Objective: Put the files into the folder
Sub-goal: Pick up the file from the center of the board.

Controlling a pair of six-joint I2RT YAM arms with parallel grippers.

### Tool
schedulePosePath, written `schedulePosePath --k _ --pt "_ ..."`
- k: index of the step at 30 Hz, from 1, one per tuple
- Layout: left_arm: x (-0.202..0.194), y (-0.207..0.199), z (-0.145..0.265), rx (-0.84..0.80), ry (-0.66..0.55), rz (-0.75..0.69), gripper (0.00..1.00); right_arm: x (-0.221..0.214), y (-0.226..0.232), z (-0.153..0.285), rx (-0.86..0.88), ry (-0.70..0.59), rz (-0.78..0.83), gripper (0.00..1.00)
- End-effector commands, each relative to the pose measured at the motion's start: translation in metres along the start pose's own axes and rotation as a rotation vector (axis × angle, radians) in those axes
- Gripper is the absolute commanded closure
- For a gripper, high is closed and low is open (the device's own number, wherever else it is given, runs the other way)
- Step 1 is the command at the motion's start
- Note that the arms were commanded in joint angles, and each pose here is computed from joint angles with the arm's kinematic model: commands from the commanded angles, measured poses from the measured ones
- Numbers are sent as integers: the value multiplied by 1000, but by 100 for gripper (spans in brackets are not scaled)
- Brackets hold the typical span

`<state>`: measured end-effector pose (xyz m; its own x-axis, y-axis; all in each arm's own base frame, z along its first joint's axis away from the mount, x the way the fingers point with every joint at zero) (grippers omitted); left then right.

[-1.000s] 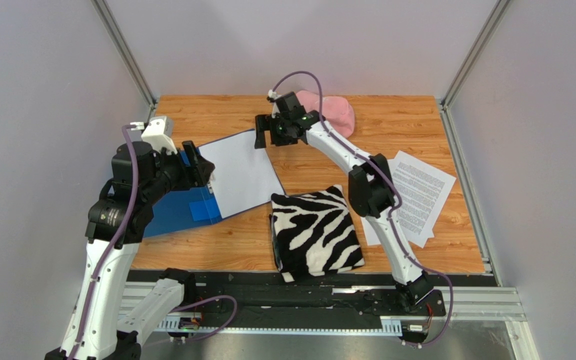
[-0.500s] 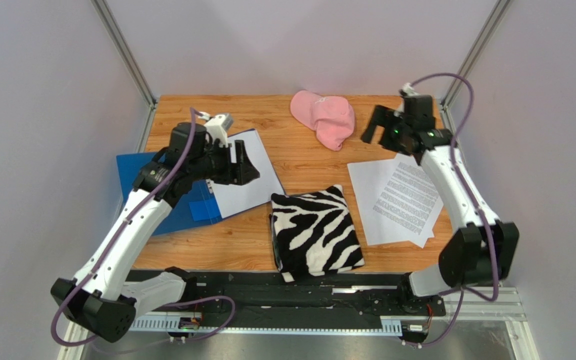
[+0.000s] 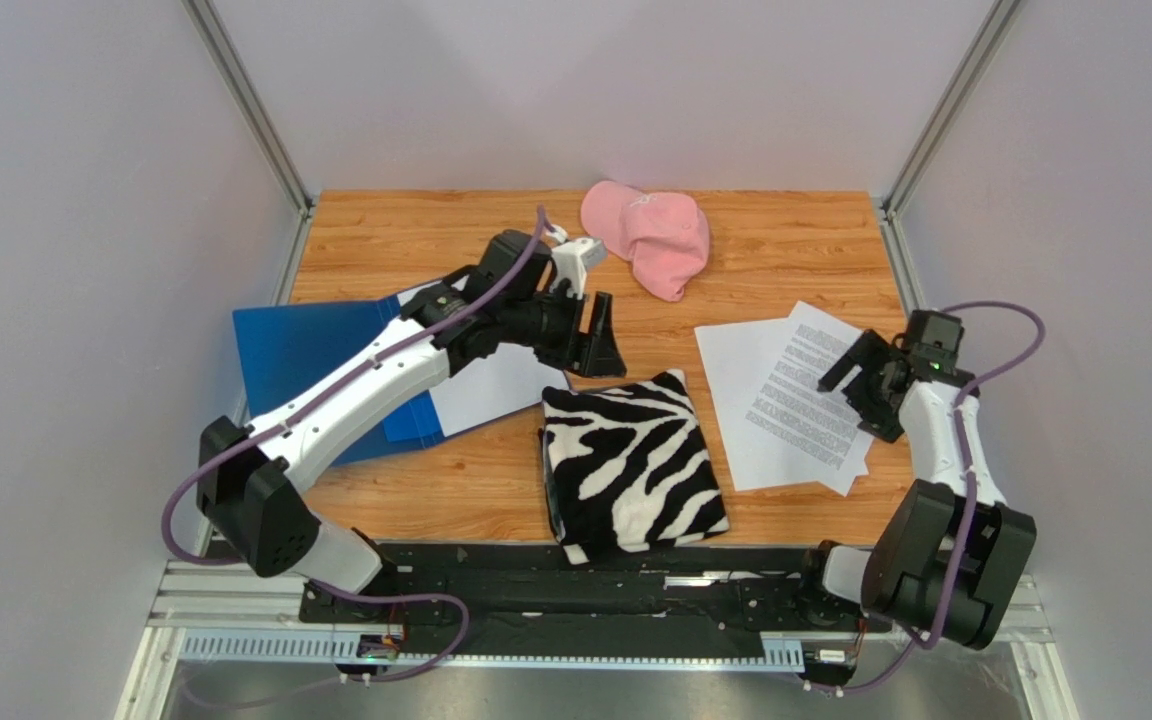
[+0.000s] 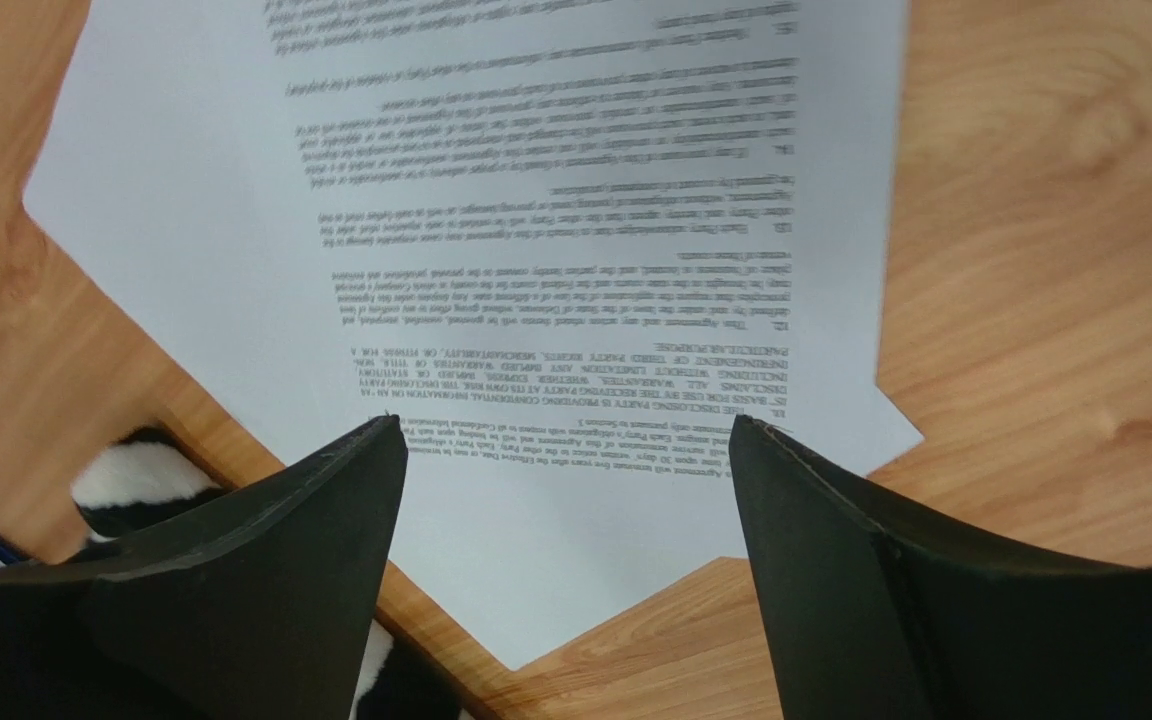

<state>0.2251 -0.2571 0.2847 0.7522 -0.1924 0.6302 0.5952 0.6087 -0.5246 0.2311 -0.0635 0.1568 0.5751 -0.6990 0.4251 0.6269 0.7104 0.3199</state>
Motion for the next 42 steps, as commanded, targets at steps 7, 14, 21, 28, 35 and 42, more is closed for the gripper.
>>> schedulePosePath --k 7,14,21,28,35,42 --pt "5 -23 0 -56 -34 -66 29 -35 122 -46 -13 56 751 28" --pt "-1 -21 16 -3 -53 -82 29 -56 182 -69 87 103 925 55" --pt "-3 -21 17 -5 -52 -73 29 -75 181 -79 152 194 941 59" --pt "-5 -19 16 4 -50 -67 29 -85 169 -83 118 226 951 67" --pt "-3 -21 16 -4 -53 -64 29 -93 163 -91 91 259 956 72" --pt "-4 -20 16 4 -53 -63 29 -109 152 -95 40 285 968 85"
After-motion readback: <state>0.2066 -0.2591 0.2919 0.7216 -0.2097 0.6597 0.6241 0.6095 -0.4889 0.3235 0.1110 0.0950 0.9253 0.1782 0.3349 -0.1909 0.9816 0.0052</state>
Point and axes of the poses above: each gripper's point midway between its finger pads, its own z axis back along the fingers, its own y axis along the line the jaws close on, x = y × z, the point moved 8 cm from there along z, back along the fingers, and after that the axes turned 1 degree about -z, right-handed, at the moved point
